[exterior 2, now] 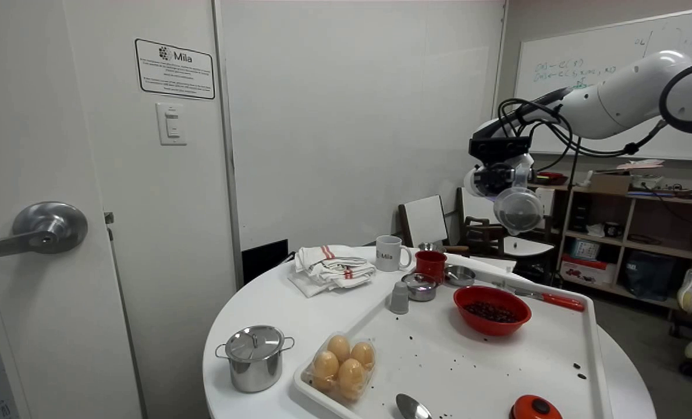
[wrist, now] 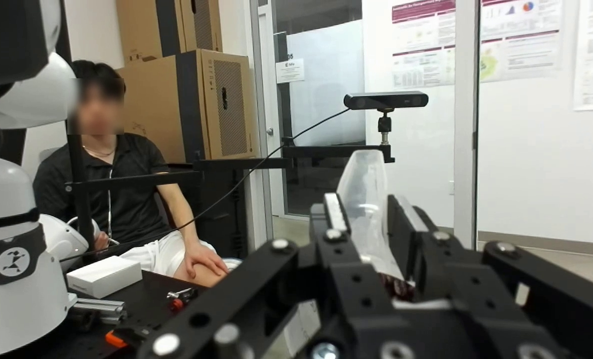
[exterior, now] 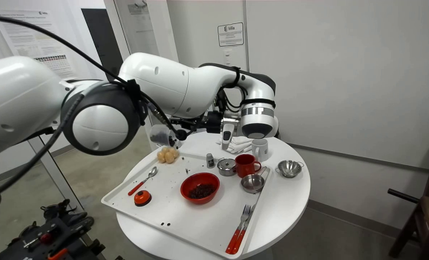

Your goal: Pick the jar and pour some beans into the red bowl

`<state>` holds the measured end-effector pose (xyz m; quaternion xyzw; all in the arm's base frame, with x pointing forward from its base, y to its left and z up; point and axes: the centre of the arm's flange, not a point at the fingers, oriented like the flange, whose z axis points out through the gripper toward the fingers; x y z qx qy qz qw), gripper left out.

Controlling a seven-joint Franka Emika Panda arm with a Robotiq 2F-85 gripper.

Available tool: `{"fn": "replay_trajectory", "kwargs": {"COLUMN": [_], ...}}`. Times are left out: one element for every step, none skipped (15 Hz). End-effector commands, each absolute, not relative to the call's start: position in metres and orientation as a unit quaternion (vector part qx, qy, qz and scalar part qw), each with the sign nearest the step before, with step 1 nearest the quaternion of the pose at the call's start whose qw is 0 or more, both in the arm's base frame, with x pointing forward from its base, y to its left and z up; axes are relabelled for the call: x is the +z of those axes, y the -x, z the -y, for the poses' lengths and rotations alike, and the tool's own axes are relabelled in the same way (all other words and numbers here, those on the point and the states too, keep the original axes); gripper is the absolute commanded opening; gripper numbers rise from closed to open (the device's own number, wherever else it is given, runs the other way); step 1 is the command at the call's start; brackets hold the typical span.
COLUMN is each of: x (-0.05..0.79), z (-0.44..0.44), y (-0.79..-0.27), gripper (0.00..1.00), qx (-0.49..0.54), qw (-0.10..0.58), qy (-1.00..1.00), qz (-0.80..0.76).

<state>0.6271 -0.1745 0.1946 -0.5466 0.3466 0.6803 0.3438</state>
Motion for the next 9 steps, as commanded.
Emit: {"fn": "replay_trajectory", "kwargs": {"x": [0.1962,0.1961,0.1962,0.1963,0.1964,0.1970,0.1974,0.1979,0.1975], "z": [0.1841,0.1839,0.1835,0.1830,0.1819,0.1800,0.1788,0.1773,0.1765], "y": [-0.6443,-0.6445,-0.6444,-0.6443,-0.6440,-0.6434,-0.6439,-0.6443,-0.6447], "gripper": [0.11,0.11,0.11,0.11,0.11,0.11,0.11,0.11,0.11], "qx": [0.690,0.692,0.694,0.693,0.687,0.680,0.676,0.671,0.666], "qw": [0.346,0.346,0.345,0.345,0.345,0.341,0.338,0.335,0.331], "qy": [0.541,0.540,0.540,0.540,0.543,0.546,0.547,0.548,0.550], "qz": [-0.333,-0.330,-0.329,-0.330,-0.338,-0.351,-0.359,-0.369,-0.380]}}
